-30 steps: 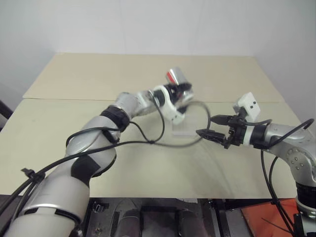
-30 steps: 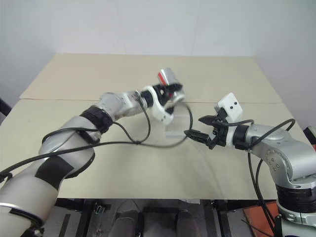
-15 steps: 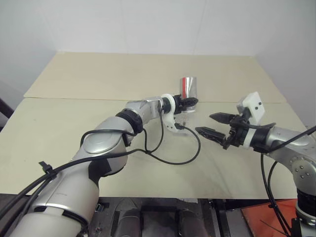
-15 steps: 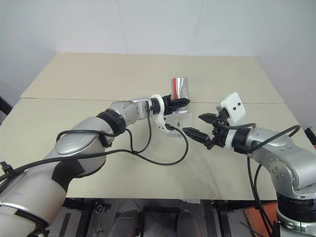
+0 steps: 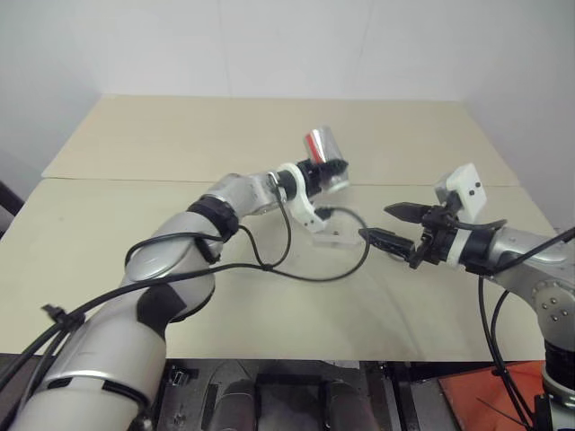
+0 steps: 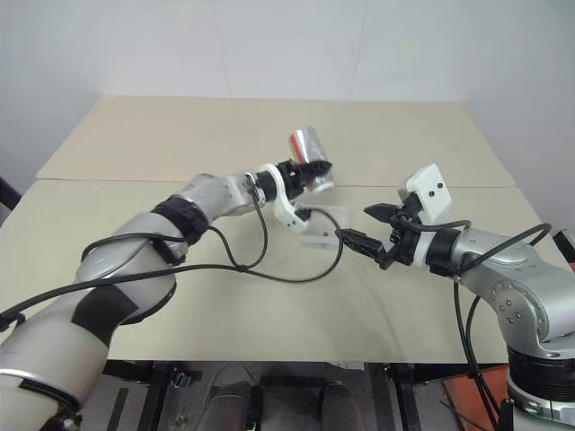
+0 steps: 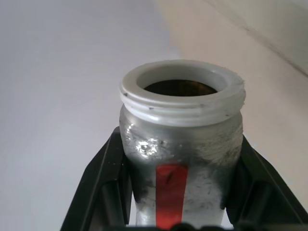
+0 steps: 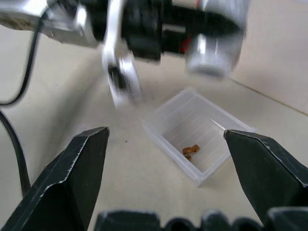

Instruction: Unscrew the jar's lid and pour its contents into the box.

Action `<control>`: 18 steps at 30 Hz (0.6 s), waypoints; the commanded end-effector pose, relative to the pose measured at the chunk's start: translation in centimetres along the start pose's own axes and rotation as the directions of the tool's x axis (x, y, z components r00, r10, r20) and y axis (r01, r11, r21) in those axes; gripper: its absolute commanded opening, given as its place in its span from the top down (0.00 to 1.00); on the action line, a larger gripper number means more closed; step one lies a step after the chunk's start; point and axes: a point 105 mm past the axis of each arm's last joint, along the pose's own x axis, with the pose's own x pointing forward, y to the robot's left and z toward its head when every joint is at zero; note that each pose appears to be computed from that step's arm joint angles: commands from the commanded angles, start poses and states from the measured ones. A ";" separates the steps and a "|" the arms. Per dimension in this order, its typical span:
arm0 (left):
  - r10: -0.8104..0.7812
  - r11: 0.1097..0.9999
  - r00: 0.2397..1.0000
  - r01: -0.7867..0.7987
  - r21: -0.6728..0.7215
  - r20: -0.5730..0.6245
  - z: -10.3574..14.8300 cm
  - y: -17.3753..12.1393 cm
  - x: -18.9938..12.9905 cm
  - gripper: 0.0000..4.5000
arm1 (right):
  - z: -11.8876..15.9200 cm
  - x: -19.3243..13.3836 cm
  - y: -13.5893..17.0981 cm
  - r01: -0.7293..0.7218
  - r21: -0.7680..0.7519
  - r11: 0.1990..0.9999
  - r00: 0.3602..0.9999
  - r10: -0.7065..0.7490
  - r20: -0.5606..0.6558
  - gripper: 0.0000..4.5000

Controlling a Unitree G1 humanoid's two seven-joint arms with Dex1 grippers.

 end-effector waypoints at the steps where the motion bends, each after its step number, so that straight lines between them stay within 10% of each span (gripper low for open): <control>1: 0.078 0.931 0.991 -0.113 -0.346 -0.113 -2.2 2.1 -1.1 0.55 | 1.3 -0.2 -0.1 -0.014 -0.048 0.999 0.999 0.016 0.029 0.01; 6: 0.063 0.487 0.980 -0.195 -0.852 -0.188 -3.0 1.1 -3.4 0.55 | 1.4 -0.1 -0.1 -0.036 -0.049 0.998 0.999 0.037 0.020 0.01; 13: -0.031 -0.104 0.946 -0.324 -0.940 -0.322 -5.1 -1.0 -7.0 0.55 | 1.4 0.0 0.1 -0.056 -0.047 0.997 0.998 0.057 0.016 0.01; 18: -0.105 -0.196 0.926 -0.378 -0.905 -0.364 -4.5 -3.3 -9.3 0.55 | 1.3 0.1 0.1 -0.059 -0.037 0.998 0.998 0.059 0.016 0.01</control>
